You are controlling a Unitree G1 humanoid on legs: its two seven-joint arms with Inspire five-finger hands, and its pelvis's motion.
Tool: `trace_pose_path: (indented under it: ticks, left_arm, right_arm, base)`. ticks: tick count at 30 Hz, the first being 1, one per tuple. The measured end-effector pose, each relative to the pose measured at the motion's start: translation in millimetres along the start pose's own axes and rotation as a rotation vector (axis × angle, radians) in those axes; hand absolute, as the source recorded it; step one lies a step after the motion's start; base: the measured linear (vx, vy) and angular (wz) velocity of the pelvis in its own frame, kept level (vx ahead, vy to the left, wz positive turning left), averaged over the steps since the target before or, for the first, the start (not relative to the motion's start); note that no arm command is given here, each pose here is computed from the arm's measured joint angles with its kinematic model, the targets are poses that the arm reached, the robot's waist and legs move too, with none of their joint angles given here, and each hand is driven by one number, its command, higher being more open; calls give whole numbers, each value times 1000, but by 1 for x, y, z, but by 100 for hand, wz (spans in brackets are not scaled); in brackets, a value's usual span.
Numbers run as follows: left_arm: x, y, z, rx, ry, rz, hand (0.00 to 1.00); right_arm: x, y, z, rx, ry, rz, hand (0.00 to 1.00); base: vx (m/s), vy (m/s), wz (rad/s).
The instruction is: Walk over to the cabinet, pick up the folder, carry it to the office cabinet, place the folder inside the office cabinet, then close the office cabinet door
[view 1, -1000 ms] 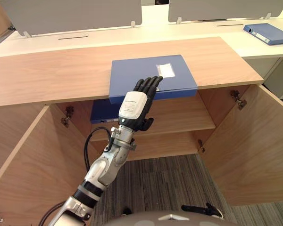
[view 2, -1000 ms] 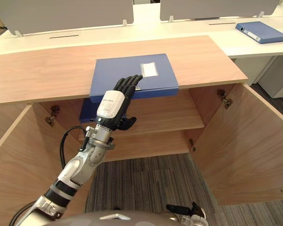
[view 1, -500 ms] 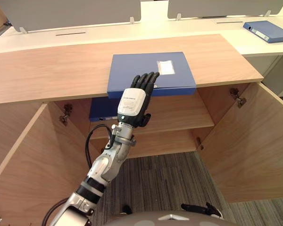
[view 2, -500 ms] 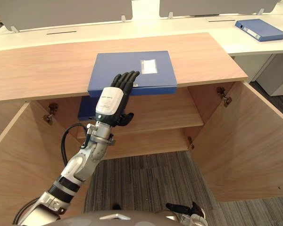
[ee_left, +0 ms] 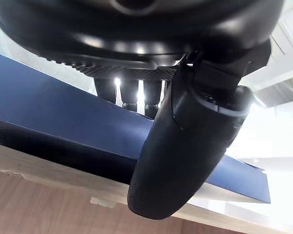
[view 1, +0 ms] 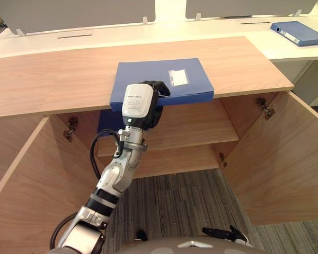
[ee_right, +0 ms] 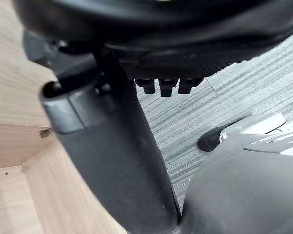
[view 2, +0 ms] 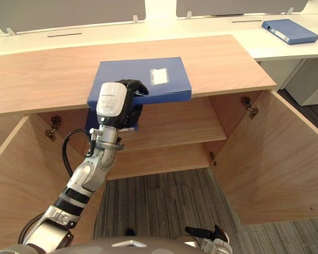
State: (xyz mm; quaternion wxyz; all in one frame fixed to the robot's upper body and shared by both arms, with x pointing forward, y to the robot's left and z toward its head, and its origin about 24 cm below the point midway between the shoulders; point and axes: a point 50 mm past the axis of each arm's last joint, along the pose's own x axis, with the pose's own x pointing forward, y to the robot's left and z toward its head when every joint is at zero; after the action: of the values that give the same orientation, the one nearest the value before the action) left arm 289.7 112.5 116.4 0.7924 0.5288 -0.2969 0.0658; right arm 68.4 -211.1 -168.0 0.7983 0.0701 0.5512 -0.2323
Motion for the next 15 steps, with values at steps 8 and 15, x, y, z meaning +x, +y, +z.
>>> trace_pose_path:
  ticks: [8,15]
  left_arm:
    - [2,6,-3,-54,45,42,0]
    - [-11,22,3,-173,75,107,0]
  right_arm:
    - [0,2,0,1,-1,5,100]
    - [-1,3,2,-8,-21,4,100]
  base:
    - [0,0,0]
    - [0,0,-3]
